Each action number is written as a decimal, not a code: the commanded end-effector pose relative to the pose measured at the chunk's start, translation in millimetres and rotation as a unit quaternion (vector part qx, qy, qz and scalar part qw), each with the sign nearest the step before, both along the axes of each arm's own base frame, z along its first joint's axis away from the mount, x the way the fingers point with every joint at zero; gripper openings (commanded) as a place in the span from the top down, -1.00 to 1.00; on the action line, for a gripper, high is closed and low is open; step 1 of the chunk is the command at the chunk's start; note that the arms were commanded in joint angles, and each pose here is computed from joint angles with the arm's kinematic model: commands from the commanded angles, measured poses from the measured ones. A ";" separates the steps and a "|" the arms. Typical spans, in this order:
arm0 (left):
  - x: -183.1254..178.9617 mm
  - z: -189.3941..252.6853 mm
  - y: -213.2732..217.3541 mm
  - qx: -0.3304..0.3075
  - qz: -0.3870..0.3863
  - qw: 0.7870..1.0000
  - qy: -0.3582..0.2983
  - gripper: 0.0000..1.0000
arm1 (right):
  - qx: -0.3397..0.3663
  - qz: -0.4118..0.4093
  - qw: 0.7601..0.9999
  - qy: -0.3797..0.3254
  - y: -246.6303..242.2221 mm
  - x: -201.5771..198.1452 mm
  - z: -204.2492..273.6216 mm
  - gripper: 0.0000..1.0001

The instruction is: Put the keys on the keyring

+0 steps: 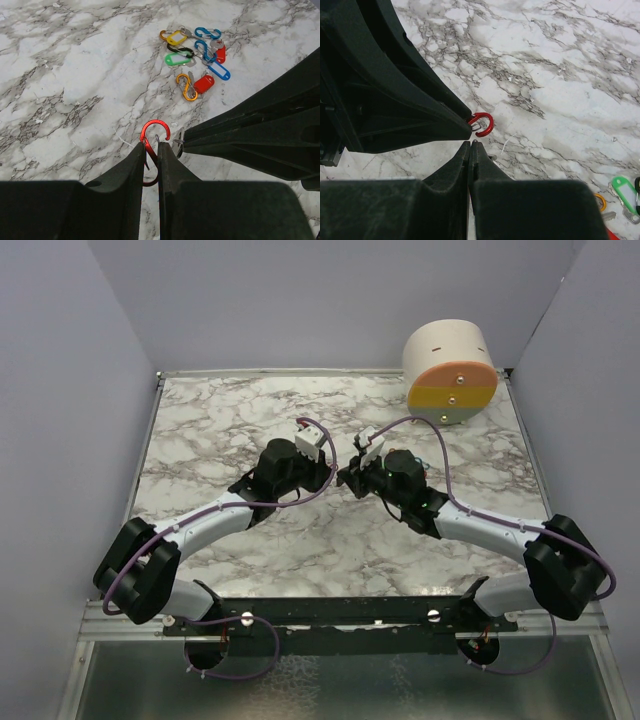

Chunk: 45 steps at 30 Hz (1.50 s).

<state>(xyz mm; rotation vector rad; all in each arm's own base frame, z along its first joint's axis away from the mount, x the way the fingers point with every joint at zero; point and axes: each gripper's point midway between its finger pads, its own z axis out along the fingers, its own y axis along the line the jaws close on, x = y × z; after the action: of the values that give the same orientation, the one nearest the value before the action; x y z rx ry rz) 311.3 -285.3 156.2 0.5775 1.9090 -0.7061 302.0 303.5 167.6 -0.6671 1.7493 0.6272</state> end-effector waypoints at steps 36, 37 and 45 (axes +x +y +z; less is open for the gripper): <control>-9.9 17.9 -6.2 -0.030 -0.029 0.999 -0.013 1.00 | 0.030 -0.005 1.000 -0.001 7.6 3.6 9.7 0.99; -9.8 18.8 -5.9 -0.031 -0.029 0.999 -0.014 1.00 | 0.030 -0.005 1.000 -0.001 7.6 3.7 10.0 0.99; -12.8 22.1 -6.7 -0.036 -0.035 0.999 -0.014 1.00 | 0.030 -0.014 0.999 -0.001 3.6 6.3 9.9 0.99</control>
<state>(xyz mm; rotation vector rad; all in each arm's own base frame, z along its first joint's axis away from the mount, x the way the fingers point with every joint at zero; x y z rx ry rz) 304.0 -288.3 162.8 0.5927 1.8903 -0.7551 302.6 307.1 169.3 -0.6294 1.7532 0.6623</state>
